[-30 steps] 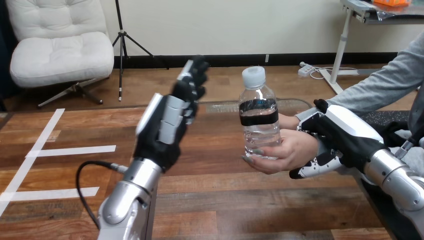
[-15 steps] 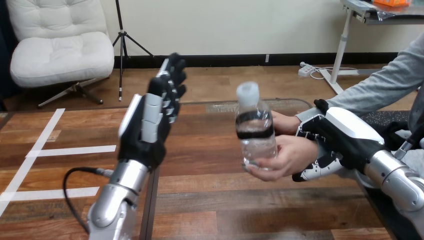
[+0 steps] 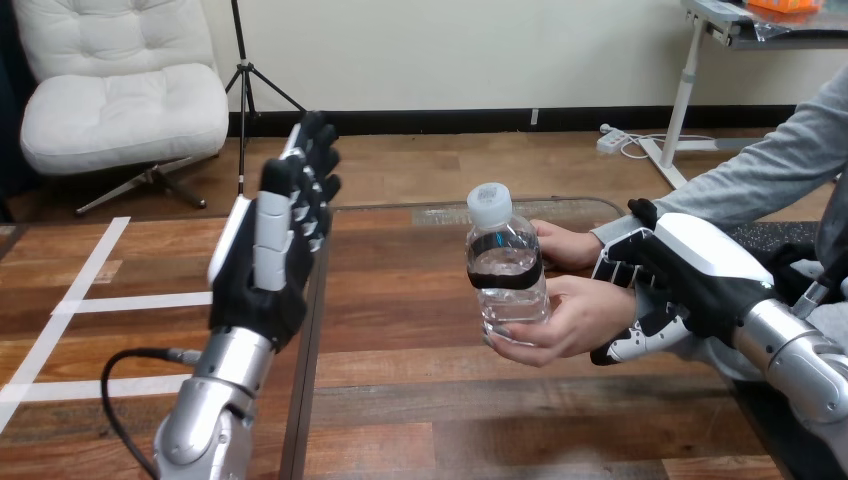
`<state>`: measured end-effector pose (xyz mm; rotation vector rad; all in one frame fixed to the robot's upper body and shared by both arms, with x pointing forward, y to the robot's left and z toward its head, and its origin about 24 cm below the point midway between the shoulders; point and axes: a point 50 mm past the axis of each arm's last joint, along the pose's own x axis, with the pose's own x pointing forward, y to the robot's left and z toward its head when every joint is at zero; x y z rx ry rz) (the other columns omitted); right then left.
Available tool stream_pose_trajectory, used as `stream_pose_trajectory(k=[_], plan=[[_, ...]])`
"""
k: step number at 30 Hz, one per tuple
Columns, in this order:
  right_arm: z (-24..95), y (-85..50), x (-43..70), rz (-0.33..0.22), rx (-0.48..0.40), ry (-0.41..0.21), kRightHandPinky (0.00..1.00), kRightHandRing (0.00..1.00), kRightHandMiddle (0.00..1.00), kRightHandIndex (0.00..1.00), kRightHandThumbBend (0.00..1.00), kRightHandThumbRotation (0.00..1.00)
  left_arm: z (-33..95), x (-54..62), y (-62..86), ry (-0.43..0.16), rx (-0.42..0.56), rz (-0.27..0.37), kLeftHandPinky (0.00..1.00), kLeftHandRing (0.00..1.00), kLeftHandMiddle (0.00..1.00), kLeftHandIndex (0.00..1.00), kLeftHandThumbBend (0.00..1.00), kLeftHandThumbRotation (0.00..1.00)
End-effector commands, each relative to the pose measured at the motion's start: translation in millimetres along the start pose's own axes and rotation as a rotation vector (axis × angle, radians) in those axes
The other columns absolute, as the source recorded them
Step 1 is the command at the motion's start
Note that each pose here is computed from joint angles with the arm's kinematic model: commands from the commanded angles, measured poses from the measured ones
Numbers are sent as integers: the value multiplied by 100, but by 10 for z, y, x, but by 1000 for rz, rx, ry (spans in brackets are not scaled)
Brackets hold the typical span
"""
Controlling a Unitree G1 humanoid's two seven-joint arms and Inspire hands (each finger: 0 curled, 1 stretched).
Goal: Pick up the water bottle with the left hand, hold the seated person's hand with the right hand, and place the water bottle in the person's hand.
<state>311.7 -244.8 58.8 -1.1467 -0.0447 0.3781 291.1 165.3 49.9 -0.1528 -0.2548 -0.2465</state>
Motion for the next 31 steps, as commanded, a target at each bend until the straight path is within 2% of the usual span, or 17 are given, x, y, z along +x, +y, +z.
stream_pose_trajectory(k=[1, 16, 31], plan=[[175, -312, 103, -111, -44, -83, 33, 39, 44, 46, 91, 0, 193, 97, 17, -95, 17, -6, 100, 100, 100, 100, 100, 100], [166, -315, 93, -73, -47, -72, 39, 47, 51, 51, 93, 0, 203, 82, 55, -104, 18, 6, 100, 100, 100, 100, 100, 100], [162, -322, 85, 20, -44, -27, 55, 66, 68, 68, 97, 20, 199, 72, 74, -102, 21, 11, 100, 100, 100, 100, 100, 100]])
